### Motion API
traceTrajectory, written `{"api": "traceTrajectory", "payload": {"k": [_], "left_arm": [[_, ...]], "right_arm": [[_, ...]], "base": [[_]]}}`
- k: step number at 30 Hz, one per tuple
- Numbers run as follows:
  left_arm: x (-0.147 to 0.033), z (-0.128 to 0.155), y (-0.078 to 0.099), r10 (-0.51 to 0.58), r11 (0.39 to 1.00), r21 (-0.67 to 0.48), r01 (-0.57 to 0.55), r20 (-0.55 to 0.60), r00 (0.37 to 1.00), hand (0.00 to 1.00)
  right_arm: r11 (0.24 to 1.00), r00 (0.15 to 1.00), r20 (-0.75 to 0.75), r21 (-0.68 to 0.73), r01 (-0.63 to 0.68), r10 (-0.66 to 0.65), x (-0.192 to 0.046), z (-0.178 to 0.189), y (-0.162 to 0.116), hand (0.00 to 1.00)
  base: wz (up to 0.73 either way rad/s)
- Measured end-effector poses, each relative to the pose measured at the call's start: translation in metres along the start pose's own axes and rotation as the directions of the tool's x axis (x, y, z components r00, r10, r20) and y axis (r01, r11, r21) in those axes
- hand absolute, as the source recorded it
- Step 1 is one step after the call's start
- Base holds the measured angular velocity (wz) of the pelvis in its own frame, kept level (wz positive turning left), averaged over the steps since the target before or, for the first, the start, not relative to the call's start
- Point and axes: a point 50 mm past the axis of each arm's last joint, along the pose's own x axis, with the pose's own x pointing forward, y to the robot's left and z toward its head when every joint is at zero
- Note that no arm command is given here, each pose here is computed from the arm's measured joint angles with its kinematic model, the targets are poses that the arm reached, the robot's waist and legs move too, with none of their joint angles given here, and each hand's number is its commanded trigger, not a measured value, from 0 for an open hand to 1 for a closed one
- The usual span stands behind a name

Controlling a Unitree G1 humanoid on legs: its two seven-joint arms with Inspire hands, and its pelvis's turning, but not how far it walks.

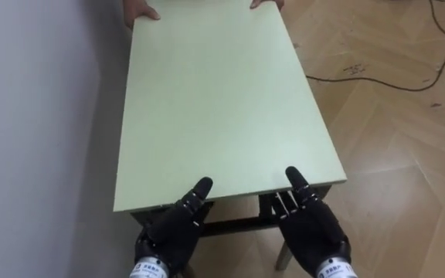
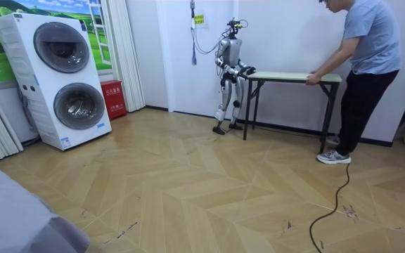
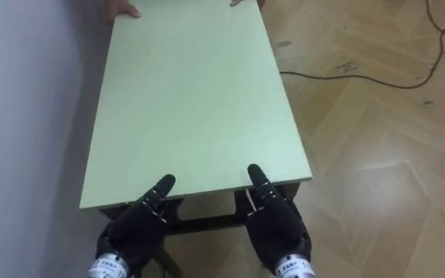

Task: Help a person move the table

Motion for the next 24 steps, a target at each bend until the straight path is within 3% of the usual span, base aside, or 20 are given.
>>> {"api": "traceTrajectory", "payload": {"k": [2, 15, 19, 24], "left_arm": [[0.0004, -0.0007, -0.0023, -0.035, 0.999, 0.024, 0.035, -0.011, 0.999, 0.17], [0.0006, -0.0005, 0.0030, -0.056, 0.997, 0.050, 0.058, -0.028, 0.998, 0.14], [0.0002, -0.0013, 0.0032, -0.085, 0.994, 0.059, 0.088, -0.038, 0.996, 0.00], [-0.0008, -0.0037, 0.0060, -0.105, 0.989, 0.098, 0.112, -0.071, 0.992, 0.00]], "right_arm": [[0.999, 0.999, -0.001, 0.002, -0.032, 0.032, 0.0003, 0.0003, 0.0017, 0.00], [0.997, 0.996, -0.038, 0.010, -0.078, 0.078, -0.0010, -0.0041, -0.0033, 0.00], [0.996, 0.995, -0.041, 0.010, -0.087, 0.087, -0.0010, -0.0041, -0.0029, 0.00], [0.996, 0.995, -0.054, 0.010, -0.085, 0.085, -0.0013, -0.0048, -0.0034, 0.00]], "base": [[-0.05], [-0.05], [-0.01], [-0.04]]}}
